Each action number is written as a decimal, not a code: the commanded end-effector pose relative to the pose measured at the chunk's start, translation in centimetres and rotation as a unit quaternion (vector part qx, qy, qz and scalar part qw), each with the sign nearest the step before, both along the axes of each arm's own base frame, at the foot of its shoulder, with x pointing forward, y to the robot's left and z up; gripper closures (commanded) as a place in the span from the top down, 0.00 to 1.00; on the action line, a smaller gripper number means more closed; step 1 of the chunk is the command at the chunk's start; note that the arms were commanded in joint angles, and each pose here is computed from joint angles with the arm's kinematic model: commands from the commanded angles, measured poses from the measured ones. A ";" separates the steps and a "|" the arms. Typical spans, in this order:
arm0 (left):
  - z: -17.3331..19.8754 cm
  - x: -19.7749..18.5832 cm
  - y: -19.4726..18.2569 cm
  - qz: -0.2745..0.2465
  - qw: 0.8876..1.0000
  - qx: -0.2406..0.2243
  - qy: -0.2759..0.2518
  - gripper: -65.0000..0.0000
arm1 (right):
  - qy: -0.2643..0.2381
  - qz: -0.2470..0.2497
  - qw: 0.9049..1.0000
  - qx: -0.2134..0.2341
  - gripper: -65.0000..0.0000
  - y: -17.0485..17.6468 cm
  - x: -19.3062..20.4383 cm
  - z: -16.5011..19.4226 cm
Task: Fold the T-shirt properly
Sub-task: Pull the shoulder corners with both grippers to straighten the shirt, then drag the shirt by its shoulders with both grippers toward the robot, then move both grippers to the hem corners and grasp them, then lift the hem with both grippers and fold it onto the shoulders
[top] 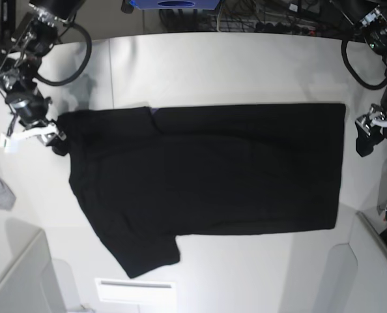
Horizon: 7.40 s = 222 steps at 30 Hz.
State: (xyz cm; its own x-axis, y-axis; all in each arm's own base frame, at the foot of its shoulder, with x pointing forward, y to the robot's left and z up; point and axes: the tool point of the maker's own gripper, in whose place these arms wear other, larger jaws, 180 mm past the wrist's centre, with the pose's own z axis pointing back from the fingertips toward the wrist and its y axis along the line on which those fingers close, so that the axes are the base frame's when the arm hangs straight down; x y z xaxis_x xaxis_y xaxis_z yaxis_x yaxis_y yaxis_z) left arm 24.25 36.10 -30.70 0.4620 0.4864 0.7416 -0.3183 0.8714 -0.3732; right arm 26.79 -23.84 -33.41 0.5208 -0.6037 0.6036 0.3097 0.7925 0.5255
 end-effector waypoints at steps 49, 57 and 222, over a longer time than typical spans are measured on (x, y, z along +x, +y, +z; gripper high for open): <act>-13.3 -3.2 -4.6 -0.014 0.987 -0.073 0.145 0.00 | 0.105 -0.154 0.976 0.113 0.00 -4.2 -4.6 -12.4; -11.7 -7.5 -4.2 -0.055 0.979 -0.012 0.196 0.00 | 0.142 -0.121 0.979 0.079 0.00 -4.2 -9.1 -10.7; -8.2 10.7 -0.9 -0.175 0.942 0.161 0.236 0.00 | 0.018 0.197 0.975 -0.100 0.00 4.8 17.1 -5.1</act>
